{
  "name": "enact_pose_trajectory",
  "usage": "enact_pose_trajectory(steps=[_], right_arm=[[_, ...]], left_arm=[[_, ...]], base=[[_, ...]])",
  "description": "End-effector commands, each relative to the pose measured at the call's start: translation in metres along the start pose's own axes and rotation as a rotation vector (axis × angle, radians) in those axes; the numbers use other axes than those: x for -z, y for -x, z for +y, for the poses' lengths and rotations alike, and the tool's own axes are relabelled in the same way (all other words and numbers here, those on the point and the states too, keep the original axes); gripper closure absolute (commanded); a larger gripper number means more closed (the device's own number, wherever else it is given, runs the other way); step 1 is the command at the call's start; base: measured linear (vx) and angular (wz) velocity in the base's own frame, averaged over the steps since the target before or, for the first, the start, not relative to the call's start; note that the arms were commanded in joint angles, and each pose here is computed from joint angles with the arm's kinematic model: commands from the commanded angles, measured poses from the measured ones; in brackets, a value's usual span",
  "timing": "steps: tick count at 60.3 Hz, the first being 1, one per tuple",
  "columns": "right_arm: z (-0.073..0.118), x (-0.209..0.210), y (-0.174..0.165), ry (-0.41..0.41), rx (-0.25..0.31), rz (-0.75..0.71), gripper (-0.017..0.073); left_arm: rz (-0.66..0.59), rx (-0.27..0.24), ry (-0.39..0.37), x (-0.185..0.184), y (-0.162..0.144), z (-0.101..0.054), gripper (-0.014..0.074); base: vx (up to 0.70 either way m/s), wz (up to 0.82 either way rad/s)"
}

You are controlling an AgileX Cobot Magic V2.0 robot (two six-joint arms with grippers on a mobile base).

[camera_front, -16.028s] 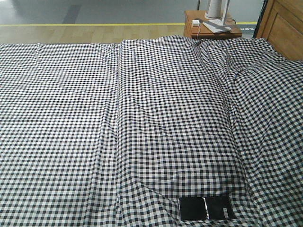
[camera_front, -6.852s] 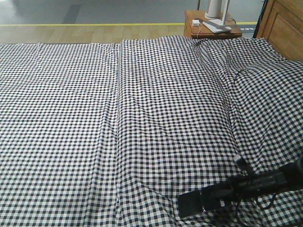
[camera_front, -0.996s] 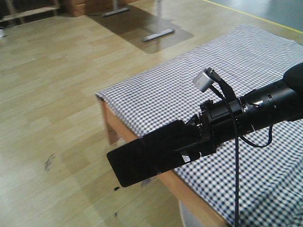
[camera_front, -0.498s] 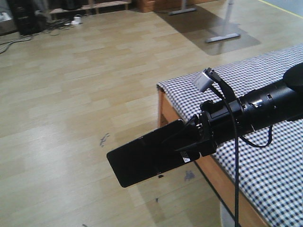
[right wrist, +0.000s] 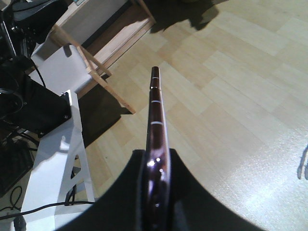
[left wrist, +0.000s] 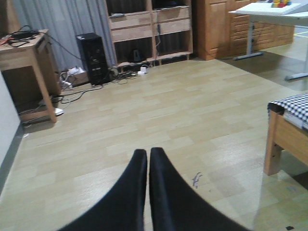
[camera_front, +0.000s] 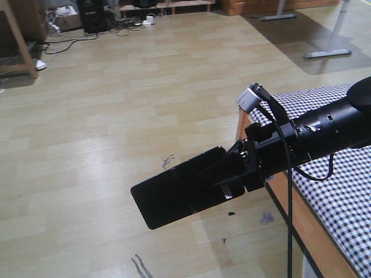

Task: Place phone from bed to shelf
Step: 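Drive the base away from the bed holding the phone in the right gripper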

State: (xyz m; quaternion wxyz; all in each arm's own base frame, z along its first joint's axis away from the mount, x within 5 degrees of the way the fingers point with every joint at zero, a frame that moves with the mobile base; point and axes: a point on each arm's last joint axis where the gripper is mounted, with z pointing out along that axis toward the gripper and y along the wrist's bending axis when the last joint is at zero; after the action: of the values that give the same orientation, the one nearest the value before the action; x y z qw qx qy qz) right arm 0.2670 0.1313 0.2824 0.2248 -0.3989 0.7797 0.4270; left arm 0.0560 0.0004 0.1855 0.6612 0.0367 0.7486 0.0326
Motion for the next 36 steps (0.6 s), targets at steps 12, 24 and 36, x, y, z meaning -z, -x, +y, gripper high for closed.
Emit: enact_pose_trajectory(steps=[12, 24, 36], right_arm=[[0.0231, 0.0118, 0.0133, 0.100, 0.034, -0.071, 0.0561], [0.0231, 0.0118, 0.0133, 0.100, 0.034, -0.071, 0.0561], [0.0231, 0.0118, 0.0133, 0.100, 0.034, -0.071, 0.0561]], left_arm=[[-0.106, 0.009, 0.003, 0.0031, 0.0153, 0.0010, 0.0593], [-0.106, 0.009, 0.003, 0.0031, 0.0153, 0.0010, 0.0593], [-0.106, 0.009, 0.003, 0.0031, 0.0153, 0.0010, 0.0593]], base=[[-0.06, 0.26], [-0.01, 0.16], [0.04, 0.08]])
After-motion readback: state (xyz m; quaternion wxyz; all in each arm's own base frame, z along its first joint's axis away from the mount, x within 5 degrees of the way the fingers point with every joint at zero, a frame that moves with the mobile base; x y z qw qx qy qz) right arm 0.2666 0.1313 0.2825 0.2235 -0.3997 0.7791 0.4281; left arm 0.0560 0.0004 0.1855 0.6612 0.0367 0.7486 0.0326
